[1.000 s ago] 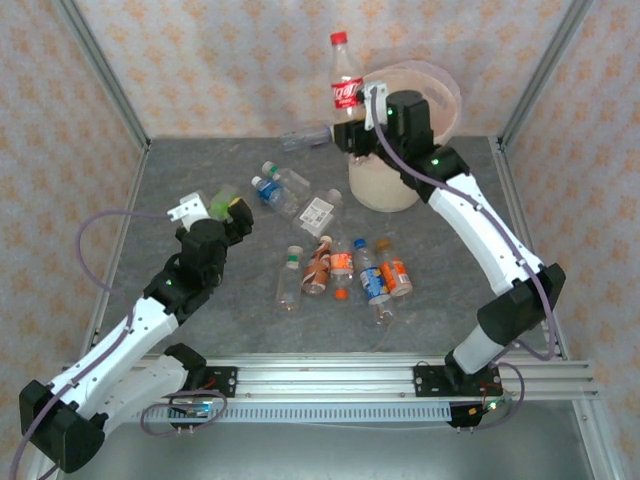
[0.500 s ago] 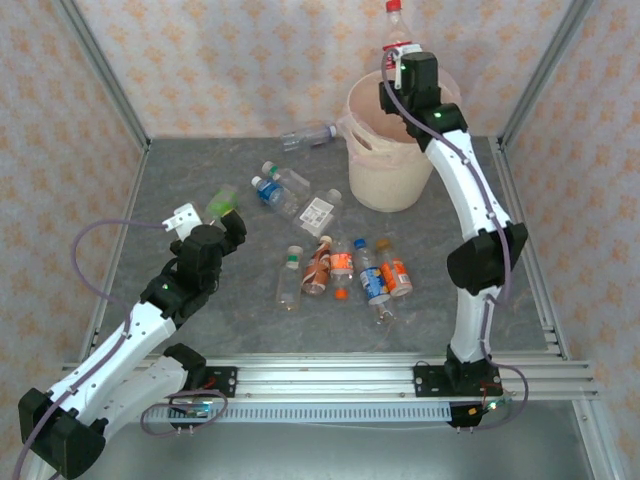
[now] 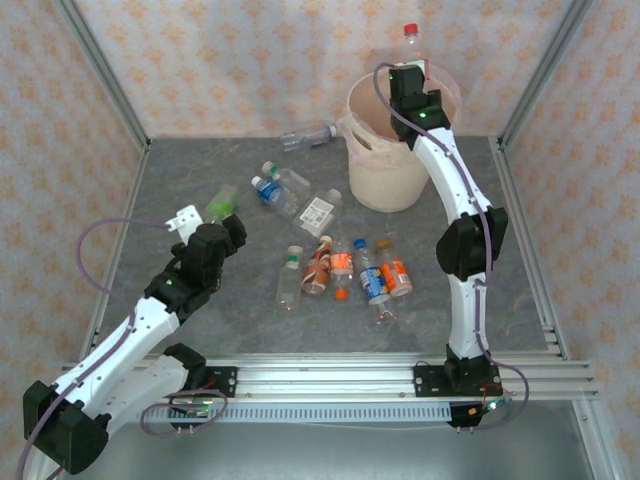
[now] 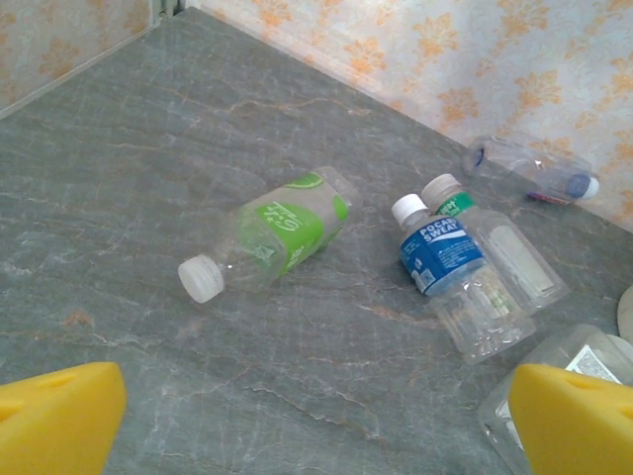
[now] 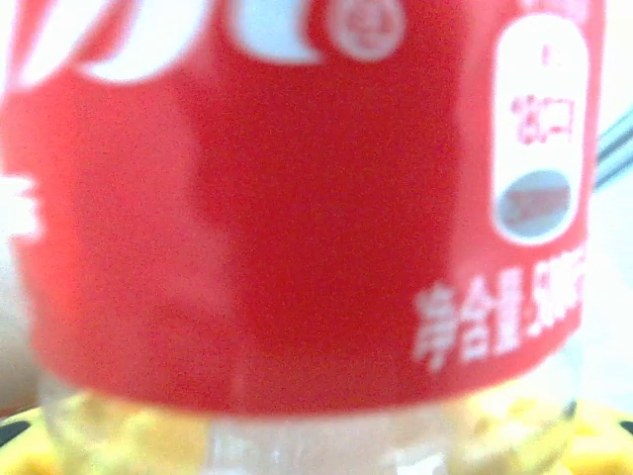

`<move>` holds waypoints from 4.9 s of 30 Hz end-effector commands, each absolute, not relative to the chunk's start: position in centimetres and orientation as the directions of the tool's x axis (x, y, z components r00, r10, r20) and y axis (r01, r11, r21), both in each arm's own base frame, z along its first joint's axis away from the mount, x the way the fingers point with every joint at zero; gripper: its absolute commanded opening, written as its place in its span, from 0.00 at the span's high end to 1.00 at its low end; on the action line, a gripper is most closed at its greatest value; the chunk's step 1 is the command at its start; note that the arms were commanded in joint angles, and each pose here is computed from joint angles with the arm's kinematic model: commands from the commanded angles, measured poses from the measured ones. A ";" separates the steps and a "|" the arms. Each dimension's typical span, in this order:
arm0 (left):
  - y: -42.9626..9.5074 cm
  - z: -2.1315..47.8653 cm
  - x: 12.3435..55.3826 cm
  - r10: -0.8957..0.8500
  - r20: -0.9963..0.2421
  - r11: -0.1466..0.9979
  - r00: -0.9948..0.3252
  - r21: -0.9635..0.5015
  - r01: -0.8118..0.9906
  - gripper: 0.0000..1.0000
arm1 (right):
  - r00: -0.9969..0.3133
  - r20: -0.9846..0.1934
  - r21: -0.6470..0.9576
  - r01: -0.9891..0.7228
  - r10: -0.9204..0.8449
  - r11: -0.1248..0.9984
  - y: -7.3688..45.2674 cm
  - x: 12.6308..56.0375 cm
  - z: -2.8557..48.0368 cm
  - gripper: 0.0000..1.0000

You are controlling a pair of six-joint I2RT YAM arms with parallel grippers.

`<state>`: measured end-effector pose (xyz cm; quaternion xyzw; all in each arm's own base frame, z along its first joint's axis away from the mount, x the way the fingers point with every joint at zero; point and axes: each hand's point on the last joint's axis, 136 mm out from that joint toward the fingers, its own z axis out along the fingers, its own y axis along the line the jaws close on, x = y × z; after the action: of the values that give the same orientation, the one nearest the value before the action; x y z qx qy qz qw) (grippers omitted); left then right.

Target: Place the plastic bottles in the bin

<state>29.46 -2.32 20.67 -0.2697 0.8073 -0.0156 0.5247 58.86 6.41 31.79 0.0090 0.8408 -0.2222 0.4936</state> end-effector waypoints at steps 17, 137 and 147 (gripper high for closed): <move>-0.3 18.8 30.5 -0.454 -0.803 0.821 -0.386 -0.210 -0.531 0.00 | -0.456 -0.881 -0.295 0.328 -0.123 0.898 4.6 57.0 36.0 0.22; -1.9 17.2 31.4 -0.559 -0.717 0.818 -0.416 -0.396 -0.416 0.00 | -0.283 -0.945 0.166 0.023 0.165 0.986 9.9 53.7 38.7 0.46; -1.2 18.1 30.2 -0.538 -0.753 0.829 -0.378 -0.393 -0.398 0.00 | -0.500 -0.862 0.002 0.172 0.089 0.985 7.4 55.2 33.8 0.41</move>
<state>30.87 -2.33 18.83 -0.2830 0.8229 -0.1040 0.4816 56.39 9.44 35.24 0.0645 0.8432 0.0138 0.5336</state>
